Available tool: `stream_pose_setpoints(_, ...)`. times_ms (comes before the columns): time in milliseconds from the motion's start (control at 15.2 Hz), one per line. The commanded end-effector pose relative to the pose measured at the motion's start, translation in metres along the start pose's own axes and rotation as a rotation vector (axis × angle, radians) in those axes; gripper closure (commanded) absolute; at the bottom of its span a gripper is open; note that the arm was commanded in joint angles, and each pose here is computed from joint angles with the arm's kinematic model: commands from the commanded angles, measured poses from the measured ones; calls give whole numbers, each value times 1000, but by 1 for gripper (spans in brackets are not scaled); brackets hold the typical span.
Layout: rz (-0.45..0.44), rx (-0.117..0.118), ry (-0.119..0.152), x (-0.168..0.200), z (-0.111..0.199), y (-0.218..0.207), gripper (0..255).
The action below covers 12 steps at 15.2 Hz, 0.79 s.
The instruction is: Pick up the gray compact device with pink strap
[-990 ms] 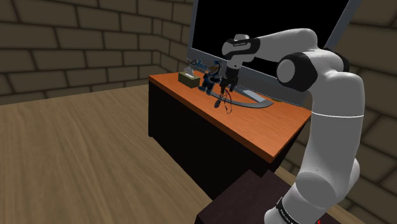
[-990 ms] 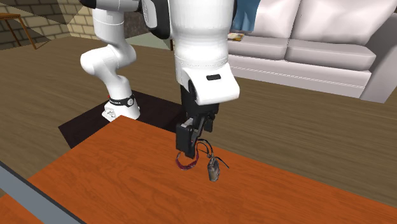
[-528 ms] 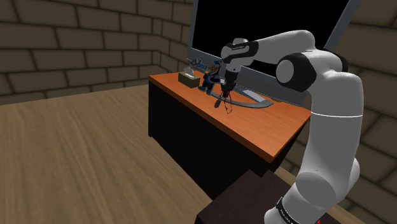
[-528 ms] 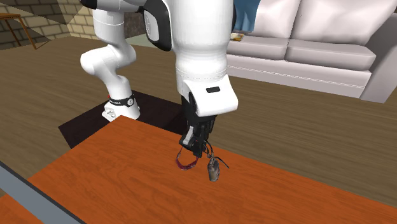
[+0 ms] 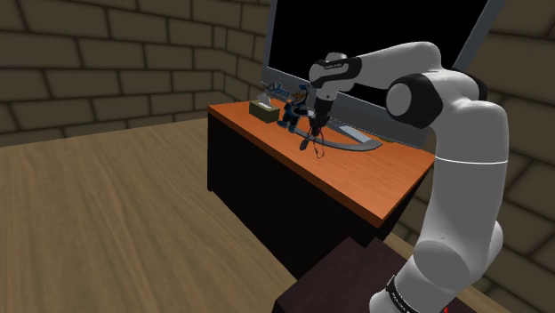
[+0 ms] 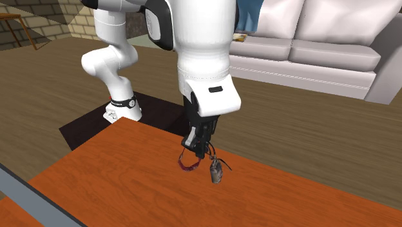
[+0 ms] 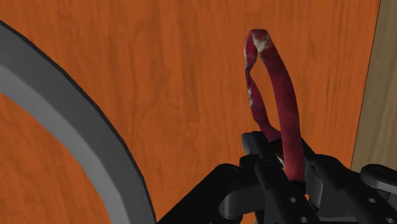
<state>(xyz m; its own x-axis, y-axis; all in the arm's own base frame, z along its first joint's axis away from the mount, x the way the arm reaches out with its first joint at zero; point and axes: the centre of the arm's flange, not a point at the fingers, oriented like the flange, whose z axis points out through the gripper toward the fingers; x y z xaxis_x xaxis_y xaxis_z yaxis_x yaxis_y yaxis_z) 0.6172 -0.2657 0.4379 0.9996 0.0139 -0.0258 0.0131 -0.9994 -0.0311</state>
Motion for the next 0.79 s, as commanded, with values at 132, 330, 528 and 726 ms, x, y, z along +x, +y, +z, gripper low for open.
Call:
stream_pose_setpoints(132,0,0,0,0,-18,-1,255)
stream_pose_setpoints(330,0,0,0,-1,-34,-1,255)
stream_pose_setpoints(528,0,0,0,-1,-50,-2,255)
stream_pose_setpoints(726,0,0,0,-2,-66,-2,255)
